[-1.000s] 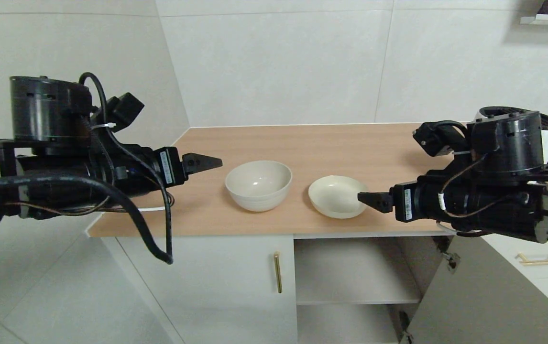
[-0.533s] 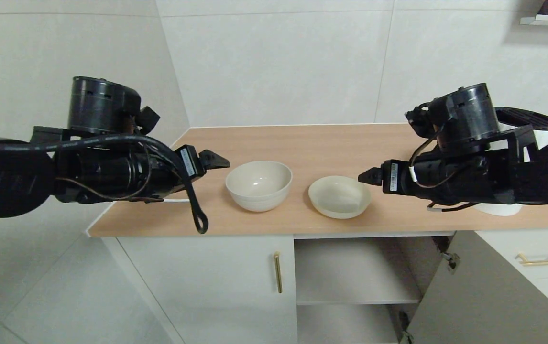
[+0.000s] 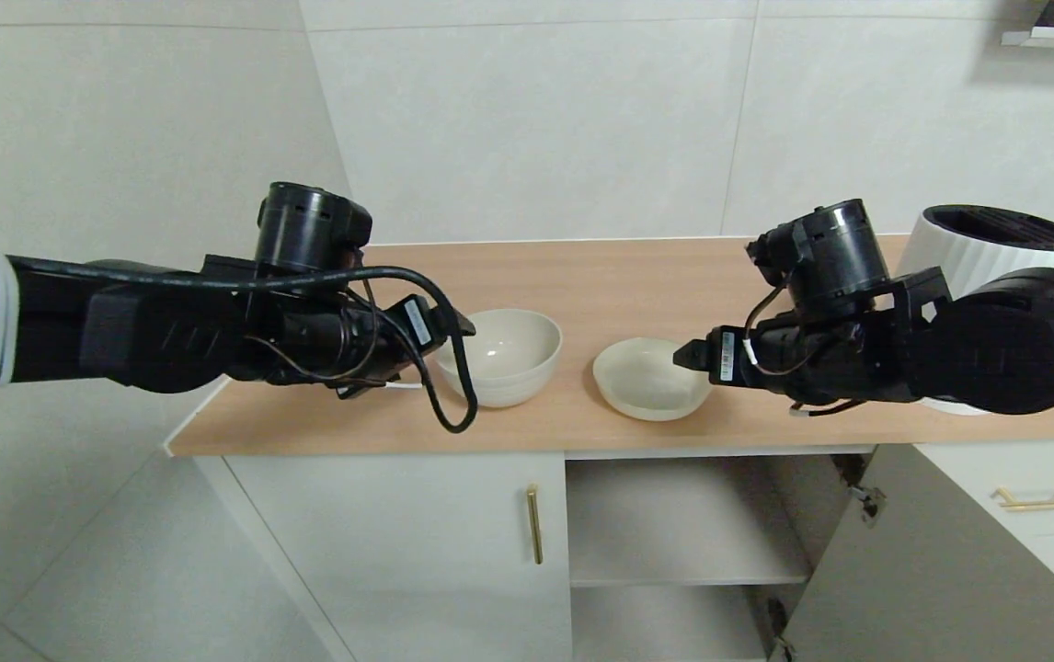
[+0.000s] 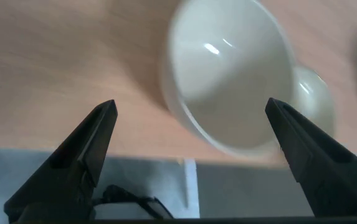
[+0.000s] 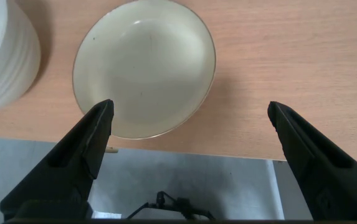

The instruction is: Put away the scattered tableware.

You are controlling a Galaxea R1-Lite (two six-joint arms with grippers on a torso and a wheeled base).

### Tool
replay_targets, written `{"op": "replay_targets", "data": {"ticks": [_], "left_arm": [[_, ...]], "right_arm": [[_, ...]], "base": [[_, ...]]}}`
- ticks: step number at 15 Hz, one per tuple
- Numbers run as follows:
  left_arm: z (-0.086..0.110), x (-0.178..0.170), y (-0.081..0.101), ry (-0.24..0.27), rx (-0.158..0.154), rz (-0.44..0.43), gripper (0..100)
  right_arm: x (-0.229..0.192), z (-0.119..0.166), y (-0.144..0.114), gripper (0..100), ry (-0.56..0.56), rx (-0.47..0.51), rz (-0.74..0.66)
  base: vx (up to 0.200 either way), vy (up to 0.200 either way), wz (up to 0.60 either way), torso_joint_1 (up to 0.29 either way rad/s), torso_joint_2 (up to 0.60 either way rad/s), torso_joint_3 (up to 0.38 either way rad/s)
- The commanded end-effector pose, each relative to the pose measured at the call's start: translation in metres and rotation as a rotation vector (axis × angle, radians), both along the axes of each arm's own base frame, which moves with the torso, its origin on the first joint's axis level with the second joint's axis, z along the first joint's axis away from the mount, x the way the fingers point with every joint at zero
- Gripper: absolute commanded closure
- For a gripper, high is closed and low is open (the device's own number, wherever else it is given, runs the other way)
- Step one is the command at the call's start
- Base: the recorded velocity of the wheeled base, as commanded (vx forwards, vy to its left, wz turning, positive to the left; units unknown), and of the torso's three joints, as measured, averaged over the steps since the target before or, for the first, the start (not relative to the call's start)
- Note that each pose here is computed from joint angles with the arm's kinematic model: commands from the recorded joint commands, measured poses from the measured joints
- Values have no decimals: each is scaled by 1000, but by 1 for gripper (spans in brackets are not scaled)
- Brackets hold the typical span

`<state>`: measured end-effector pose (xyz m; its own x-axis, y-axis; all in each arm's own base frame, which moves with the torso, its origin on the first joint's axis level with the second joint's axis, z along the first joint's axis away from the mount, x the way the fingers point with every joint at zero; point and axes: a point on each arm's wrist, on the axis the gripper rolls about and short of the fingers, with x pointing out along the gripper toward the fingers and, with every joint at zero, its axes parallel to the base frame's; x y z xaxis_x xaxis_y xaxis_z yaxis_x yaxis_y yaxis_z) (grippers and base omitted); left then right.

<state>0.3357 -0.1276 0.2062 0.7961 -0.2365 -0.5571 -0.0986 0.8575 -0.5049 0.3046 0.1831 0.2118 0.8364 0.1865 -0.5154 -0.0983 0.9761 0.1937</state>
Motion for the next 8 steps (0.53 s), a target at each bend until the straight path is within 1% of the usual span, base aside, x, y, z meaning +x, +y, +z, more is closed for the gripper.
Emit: {"op": "replay_targets", "data": {"ticks": [1, 2, 4, 8], "left_arm": [[-18, 14, -5, 37, 25, 24, 0], [-23, 17, -5, 49, 30, 24, 0], [-26, 19, -6, 55, 31, 25, 0], [-25, 19, -7, 54, 27, 28, 0]], "right_arm": [[0, -1, 1, 0, 4, -3, 1], [0, -2, 0, 0, 5, -3, 1], [0, -1, 0, 0, 4, -3, 1], [0, -2, 0, 0, 6, 3, -3]], "base": [[0, 0, 0, 0, 0, 0], [0, 0, 0, 0, 0, 0], [0, 0, 0, 0, 0, 0], [0, 0, 0, 0, 0, 0]]}}
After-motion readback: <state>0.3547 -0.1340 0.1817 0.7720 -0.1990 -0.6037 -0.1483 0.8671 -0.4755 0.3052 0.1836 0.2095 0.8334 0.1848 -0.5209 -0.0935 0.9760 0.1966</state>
